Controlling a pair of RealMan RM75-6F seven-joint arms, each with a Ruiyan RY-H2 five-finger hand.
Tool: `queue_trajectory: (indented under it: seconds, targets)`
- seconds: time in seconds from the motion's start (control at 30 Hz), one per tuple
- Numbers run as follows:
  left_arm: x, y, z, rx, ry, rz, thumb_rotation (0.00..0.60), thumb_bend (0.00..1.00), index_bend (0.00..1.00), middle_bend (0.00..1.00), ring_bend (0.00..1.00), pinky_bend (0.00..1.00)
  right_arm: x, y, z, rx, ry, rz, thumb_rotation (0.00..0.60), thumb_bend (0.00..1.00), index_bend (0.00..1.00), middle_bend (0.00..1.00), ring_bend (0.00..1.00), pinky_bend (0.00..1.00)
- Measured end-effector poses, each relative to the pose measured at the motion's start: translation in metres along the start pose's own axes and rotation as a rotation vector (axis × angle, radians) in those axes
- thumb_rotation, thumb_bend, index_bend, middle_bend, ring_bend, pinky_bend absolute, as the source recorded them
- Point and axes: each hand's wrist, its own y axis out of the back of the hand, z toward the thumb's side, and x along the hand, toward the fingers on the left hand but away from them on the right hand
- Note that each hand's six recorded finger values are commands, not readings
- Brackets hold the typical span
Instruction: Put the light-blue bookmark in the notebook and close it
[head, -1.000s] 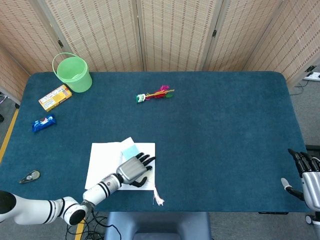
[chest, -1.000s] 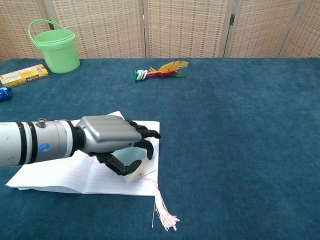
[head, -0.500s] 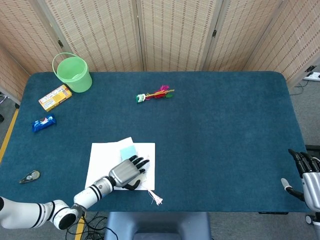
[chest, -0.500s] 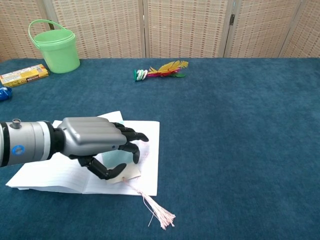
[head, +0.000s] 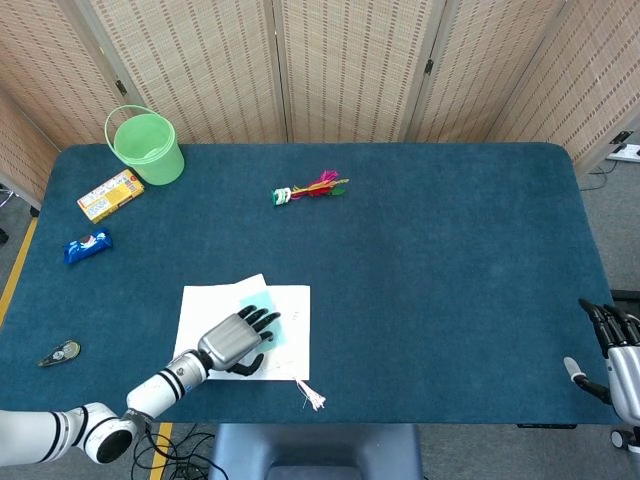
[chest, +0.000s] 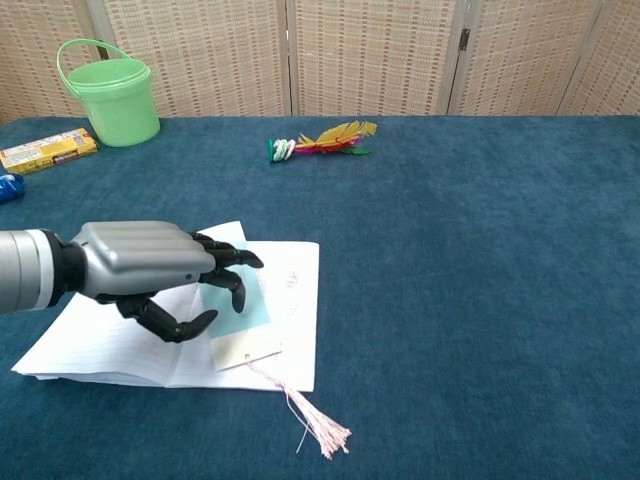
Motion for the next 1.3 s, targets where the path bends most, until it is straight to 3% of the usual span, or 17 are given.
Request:
queue_trajectory:
  seconds: [0.47, 1.3]
  targets:
    - [0.02, -0.001, 0.024, -0.026, -0.046, 0.008, 0.221, 0.62, 0.28, 0.0, 0.0, 0.13, 0.001, -0.001, -0.002, 0.0, -0.006, 0.005, 0.6, 0.19, 0.13, 0.2, 0.15, 0.24]
    - [0.024, -0.006, 0.031, -0.037, -0.038, -0.002, 0.22, 0.62, 0.28, 0.0, 0.0, 0.13, 0.001, -0.004, -0.004, -0.008, -0.007, 0.009, 0.6, 0.19, 0.13, 0.2, 0.15, 0.24]
